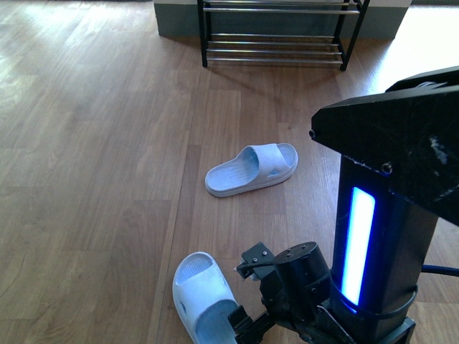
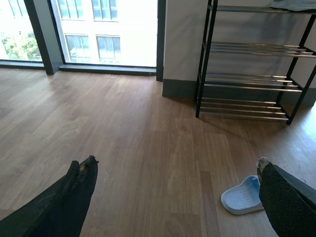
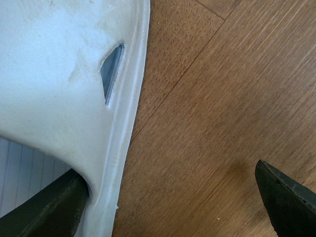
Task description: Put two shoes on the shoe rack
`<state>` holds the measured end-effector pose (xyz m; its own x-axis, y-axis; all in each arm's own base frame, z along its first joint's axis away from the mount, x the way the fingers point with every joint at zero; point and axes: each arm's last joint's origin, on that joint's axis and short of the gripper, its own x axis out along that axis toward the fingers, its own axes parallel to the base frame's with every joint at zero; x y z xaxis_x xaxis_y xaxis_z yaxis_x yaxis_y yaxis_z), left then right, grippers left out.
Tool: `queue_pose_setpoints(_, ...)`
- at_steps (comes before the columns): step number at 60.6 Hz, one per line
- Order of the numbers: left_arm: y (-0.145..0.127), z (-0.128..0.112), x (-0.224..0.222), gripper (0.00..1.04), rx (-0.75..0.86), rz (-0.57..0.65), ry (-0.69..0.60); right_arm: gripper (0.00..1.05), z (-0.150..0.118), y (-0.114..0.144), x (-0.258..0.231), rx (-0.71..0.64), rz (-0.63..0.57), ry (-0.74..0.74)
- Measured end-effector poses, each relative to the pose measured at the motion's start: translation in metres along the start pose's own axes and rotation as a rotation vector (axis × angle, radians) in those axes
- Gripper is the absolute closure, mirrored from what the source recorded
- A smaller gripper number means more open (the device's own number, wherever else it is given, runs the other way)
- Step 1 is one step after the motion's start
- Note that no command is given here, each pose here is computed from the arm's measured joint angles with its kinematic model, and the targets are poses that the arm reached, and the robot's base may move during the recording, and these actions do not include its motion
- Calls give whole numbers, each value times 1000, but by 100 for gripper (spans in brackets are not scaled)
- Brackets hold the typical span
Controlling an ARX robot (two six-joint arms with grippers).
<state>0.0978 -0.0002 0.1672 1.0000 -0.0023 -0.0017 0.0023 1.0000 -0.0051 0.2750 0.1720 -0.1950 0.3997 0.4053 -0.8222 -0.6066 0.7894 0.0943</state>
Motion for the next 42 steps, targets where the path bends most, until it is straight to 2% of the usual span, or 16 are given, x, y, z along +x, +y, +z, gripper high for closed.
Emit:
queue_pose_setpoints(13, 0, 0, 0, 9, 0, 0, 0, 9, 2, 0, 1, 39, 21, -3)
queue_pose_setpoints(16, 0, 0, 0, 9, 0, 0, 0, 14, 3, -1, 2, 46, 19, -7)
queue_pose_setpoints(26, 0, 0, 0, 9, 0, 0, 0, 52, 10, -1, 5, 79, 33, -23)
queue_pose_setpoints(32, 0, 0, 0, 9, 0, 0, 0, 66, 10, -1, 6, 90, 44, -20)
queue_pose_setpoints(42, 0, 0, 0, 9, 0, 0, 0, 101, 16, -2, -3, 127, 34, -41)
